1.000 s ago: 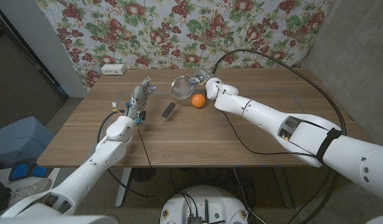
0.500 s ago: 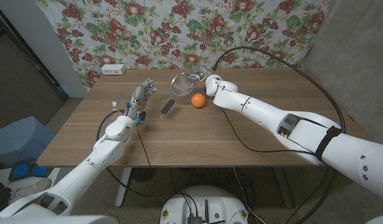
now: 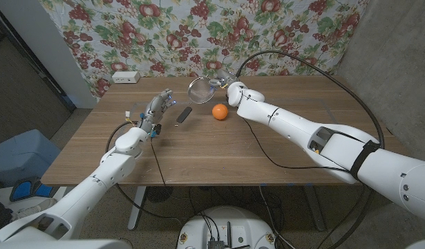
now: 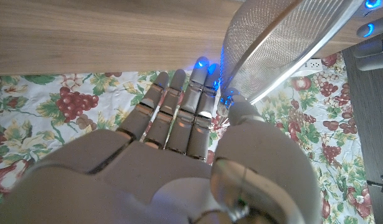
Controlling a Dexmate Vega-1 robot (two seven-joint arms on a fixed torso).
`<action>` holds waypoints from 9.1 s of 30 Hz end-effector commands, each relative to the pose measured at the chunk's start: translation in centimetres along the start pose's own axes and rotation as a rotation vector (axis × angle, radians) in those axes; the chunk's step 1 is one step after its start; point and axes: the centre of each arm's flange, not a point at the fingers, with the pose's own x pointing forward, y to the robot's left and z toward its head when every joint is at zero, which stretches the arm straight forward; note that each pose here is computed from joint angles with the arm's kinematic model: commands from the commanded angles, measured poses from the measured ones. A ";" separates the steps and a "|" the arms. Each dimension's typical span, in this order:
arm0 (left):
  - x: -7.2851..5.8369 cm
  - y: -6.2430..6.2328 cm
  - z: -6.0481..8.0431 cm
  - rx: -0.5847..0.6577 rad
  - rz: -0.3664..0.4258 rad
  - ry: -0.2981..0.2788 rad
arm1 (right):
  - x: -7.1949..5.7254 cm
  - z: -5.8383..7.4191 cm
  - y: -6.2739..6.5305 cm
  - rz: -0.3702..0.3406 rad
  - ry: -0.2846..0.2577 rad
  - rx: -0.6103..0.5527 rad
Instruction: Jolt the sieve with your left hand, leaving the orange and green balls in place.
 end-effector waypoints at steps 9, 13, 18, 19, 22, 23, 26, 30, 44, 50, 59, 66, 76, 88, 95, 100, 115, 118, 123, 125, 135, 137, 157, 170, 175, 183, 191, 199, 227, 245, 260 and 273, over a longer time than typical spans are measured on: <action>0.4 -0.2 0.8 0.022 -0.061 0.044 | 0.0 0.5 -0.6 -0.057 -0.034 0.023; 0.5 -0.5 0.8 0.020 -0.074 0.053 | 0.0 0.7 -0.7 -0.069 -0.034 0.024; 0.5 -0.7 0.9 0.031 -0.082 0.065 | 0.0 0.7 -0.8 -0.079 -0.034 0.025; 0.5 -0.7 0.9 0.031 -0.081 0.068 | 0.0 0.7 -0.8 -0.081 -0.034 0.026; 0.4 -0.7 0.9 0.034 -0.086 0.075 | 0.0 0.8 -0.9 -0.095 -0.034 0.027; 0.4 -0.8 0.9 0.032 -0.090 0.076 | 0.0 0.8 -0.9 -0.098 -0.035 0.028; 0.4 -0.9 0.9 0.027 -0.095 0.077 | 0.0 0.9 -1.0 -0.107 -0.037 0.034; 0.5 -1.0 0.9 0.025 -0.102 0.082 | -0.1 1.0 -1.1 -0.121 -0.039 0.036; 0.7 -1.7 0.5 -0.010 -0.129 0.083 | -0.1 1.6 -1.1 -0.159 -0.034 0.026; 0.7 -2.0 0.4 -0.028 -0.137 0.081 | -0.1 1.9 -1.2 -0.174 -0.031 0.028; 0.8 -2.3 0.3 -0.045 -0.153 0.085 | -0.2 2.2 -1.2 -0.196 -0.031 0.025; 0.8 -2.4 0.4 -0.069 -0.159 0.084 | -0.4 2.3 -1.2 -0.209 -0.036 0.021; 1.0 -2.5 0.4 -0.089 -0.171 0.099 | -0.9 2.4 -1.4 -0.228 -0.053 0.021; 1.1 -2.6 0.3 -0.123 -0.181 0.113 | -1.1 2.3 -1.6 -0.245 -0.059 0.015; 1.1 -2.7 0.4 -0.137 -0.171 0.115 | -1.2 2.1 -1.7 -0.252 -0.061 0.015; 1.1 -2.7 0.3 -0.157 -0.158 0.114 | -1.2 2.0 -1.9 -0.259 -0.063 0.017; 1.2 -2.4 0.0 -0.209 -0.120 0.109 | -1.5 2.0 -1.9 -0.313 -0.099 0.040; 1.1 -2.3 -0.1 -0.215 -0.105 0.108 | -1.5 2.1 -1.9 -0.322 -0.104 0.039; 0.9 -2.1 -0.2 -0.228 -0.074 0.099 | -1.6 2.1 -1.8 -0.330 -0.105 0.038; 0.8 -2.0 -0.3 -0.240 -0.061 0.100 | -1.6 2.0 -1.8 -0.331 -0.102 0.033; 0.6 -1.8 -0.4 -0.280 -0.027 0.108 | -1.6 1.9 -1.7 -0.315 -0.090 0.027; 0.6 -1.7 -0.5 -0.290 -0.025 0.110 | -1.6 1.8 -1.7 -0.301 -0.086 0.029; 0.4 -1.9 0.0 -0.321 0.032 0.133 | -2.1 0.8 -2.3 -0.221 -0.087 0.032; -0.1 -2.2 0.4 -0.319 0.053 0.154 | -2.5 -0.6 -2.8 -0.176 -0.185 0.141; -0.1 -2.4 0.5 -0.319 0.047 0.156 | -2.8 -1.4 -3.2 -0.195 -0.217 0.213; -0.1 -2.8 0.7 -0.333 0.051 0.159 | -3.6 -2.8 -4.0 -0.251 -0.244 0.331; -0.2 -3.0 0.8 -0.339 0.060 0.154 | -4.3 -3.5 -4.6 -0.285 -0.265 0.390; -0.5 -3.2 0.8 -0.348 0.073 0.155 | -4.6 -4.7 -4.8 -0.283 -0.262 0.457; -1.1 -3.6 1.7 -0.317 0.079 0.154 | -7.6 -10.2 -5.5 -0.302 -0.231 0.714; -2.0 -3.5 2.3 -0.277 0.103 0.190 | -9.7 -12.9 -5.5 -0.335 -0.219 0.768; -2.3 -2.8 3.5 -0.198 0.152 0.326 | -11.3 -15.6 -5.9 -0.428 -0.168 0.796; -2.1 -2.4 3.3 -0.213 0.164 0.398 | -11.9 -17.3 -6.1 -0.457 -0.115 0.802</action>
